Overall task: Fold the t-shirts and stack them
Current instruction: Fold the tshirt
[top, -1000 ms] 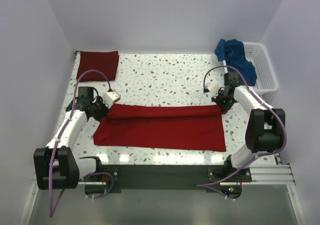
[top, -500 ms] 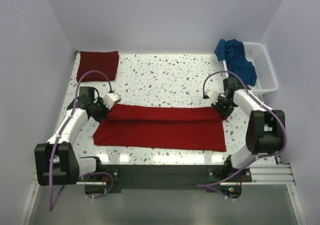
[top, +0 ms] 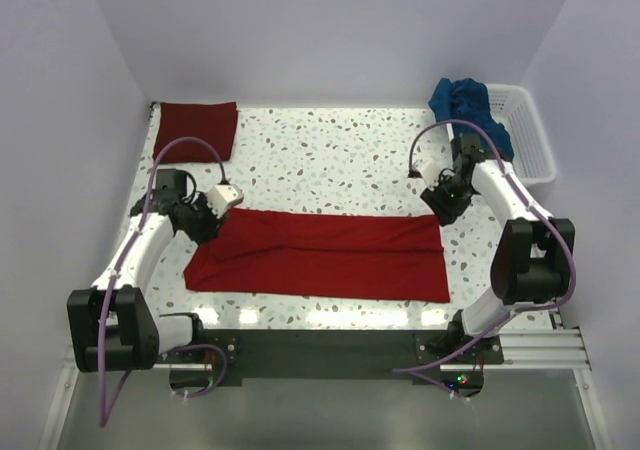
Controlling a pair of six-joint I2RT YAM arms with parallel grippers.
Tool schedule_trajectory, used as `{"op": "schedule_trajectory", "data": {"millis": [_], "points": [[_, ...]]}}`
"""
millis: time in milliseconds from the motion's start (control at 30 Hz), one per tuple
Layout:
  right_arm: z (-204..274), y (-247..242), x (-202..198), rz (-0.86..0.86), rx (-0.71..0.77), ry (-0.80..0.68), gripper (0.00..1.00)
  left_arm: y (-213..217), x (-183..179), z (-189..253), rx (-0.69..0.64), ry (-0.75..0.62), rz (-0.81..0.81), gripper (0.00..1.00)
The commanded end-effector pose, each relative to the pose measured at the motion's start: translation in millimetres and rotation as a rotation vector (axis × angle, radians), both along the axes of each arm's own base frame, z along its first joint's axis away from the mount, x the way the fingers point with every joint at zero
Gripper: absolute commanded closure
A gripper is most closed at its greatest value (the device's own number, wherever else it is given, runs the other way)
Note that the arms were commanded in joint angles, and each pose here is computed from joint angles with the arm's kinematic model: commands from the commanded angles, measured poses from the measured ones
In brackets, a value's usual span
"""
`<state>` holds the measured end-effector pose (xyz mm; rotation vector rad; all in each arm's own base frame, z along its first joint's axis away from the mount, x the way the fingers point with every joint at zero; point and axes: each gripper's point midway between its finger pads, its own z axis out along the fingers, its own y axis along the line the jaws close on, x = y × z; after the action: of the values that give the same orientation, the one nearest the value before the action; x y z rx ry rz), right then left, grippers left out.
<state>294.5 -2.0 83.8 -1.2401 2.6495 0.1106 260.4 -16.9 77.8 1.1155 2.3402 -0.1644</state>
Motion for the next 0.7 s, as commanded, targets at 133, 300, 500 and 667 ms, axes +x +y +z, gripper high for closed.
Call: {"op": "schedule_trajectory", "data": {"millis": [133, 300, 500, 667], "points": [[-21.5, 24.5, 9.8, -0.110, 0.014, 0.030, 0.66, -13.2, 32.7, 12.1, -0.113, -0.032, 0.056, 0.62], [-48.9, 27.1, -0.2, -0.096, -0.034, 0.074, 0.67, -13.0, 34.7, -6.6, -0.125, 0.022, 0.088, 0.60], [-78.8, 11.3, -7.0, -0.089, -0.125, 0.096, 0.65, -4.2, 22.1, -38.0, -0.080, 0.080, 0.128, 0.59], [-88.4, 10.8, 24.4, -0.146, -0.144, 0.046, 0.64, -2.7, 35.9, -56.4, -0.094, 0.115, 0.196, 0.60]]}}
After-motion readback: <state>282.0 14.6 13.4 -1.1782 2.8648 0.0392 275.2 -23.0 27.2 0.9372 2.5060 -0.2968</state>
